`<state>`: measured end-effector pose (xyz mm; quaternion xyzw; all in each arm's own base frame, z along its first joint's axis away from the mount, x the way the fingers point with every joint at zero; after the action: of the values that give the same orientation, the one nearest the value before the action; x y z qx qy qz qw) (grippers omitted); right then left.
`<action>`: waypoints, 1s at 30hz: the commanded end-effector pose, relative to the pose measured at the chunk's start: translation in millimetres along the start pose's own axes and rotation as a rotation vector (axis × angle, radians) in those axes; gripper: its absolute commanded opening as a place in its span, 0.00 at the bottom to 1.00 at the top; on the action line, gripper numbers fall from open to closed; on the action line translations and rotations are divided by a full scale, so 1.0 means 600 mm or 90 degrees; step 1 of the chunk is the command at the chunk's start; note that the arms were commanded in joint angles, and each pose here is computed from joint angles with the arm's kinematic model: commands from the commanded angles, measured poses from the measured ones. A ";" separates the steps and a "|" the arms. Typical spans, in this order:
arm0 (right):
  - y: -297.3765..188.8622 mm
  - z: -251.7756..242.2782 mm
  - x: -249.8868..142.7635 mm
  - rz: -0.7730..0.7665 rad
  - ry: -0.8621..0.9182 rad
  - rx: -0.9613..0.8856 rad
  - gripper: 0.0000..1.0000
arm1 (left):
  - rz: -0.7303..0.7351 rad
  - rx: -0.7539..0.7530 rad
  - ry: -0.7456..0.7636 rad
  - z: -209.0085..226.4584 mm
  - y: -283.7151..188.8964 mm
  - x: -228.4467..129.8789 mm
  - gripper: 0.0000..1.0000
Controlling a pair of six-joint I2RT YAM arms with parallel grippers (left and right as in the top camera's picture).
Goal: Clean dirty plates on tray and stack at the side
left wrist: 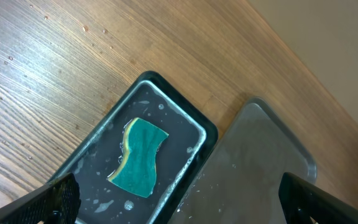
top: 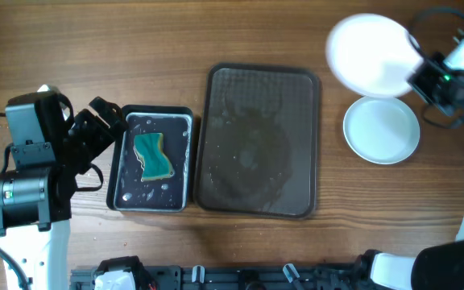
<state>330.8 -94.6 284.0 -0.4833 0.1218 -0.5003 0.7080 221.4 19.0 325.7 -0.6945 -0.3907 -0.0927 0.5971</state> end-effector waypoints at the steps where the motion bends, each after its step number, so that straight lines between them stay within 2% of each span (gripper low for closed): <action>1: 0.056 -0.113 0.017 -0.010 0.061 -0.104 0.04 | -0.013 -0.007 0.001 -0.002 -0.009 0.006 1.00; 6: 0.129 -0.224 -0.014 0.062 0.140 -0.167 0.04 | -0.013 -0.007 0.001 -0.002 -0.009 0.006 1.00; 13: 0.150 -0.237 -0.033 0.100 0.143 -0.194 0.04 | -0.013 -0.007 0.001 -0.002 -0.009 0.006 1.00; 14: 0.149 -0.240 -0.032 0.093 0.142 -0.206 0.15 | -0.013 -0.007 0.001 -0.002 -0.009 0.006 1.00; 15: 0.147 -0.244 -0.029 0.080 0.142 -0.224 0.36 | -0.013 -0.007 0.001 -0.002 -0.009 0.006 1.00; 16: 0.141 -0.242 -0.027 0.080 0.144 -0.221 0.46 | -0.013 -0.007 0.001 -0.002 -0.009 0.006 1.00; 20: 0.083 -0.187 -0.029 0.083 0.103 -0.135 0.49 | -0.013 -0.007 0.001 -0.002 -0.009 0.006 1.00; 22: 0.032 -0.136 -0.045 0.079 0.040 -0.040 0.49 | -0.013 -0.007 0.001 -0.002 -0.009 0.006 1.00; 24: -0.034 -0.075 -0.090 0.097 -0.050 0.095 0.48 | -0.013 -0.007 0.001 -0.002 -0.009 0.006 1.00; 26: -0.089 -0.037 -0.143 0.121 -0.129 0.183 0.47 | -0.013 -0.007 0.001 -0.002 -0.009 0.006 1.00; 30: -0.188 -0.001 -0.261 0.164 -0.286 0.300 0.48 | -0.013 -0.007 0.001 -0.002 -0.009 0.006 1.00</action>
<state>219.4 -9.2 303.6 -0.4247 -0.0049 -0.3752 0.8239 221.4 19.0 325.7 -0.6945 -0.3907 -0.0927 0.5971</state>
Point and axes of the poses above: each gripper's point midway between its finger pads, its own y axis out along the fingers, its own z axis along the line the jaws close on, x = y × z, the point moved 8 cm from there along -y, back along the fingers, and after that the axes turned 15 degrees about y, right-handed, at the moved point
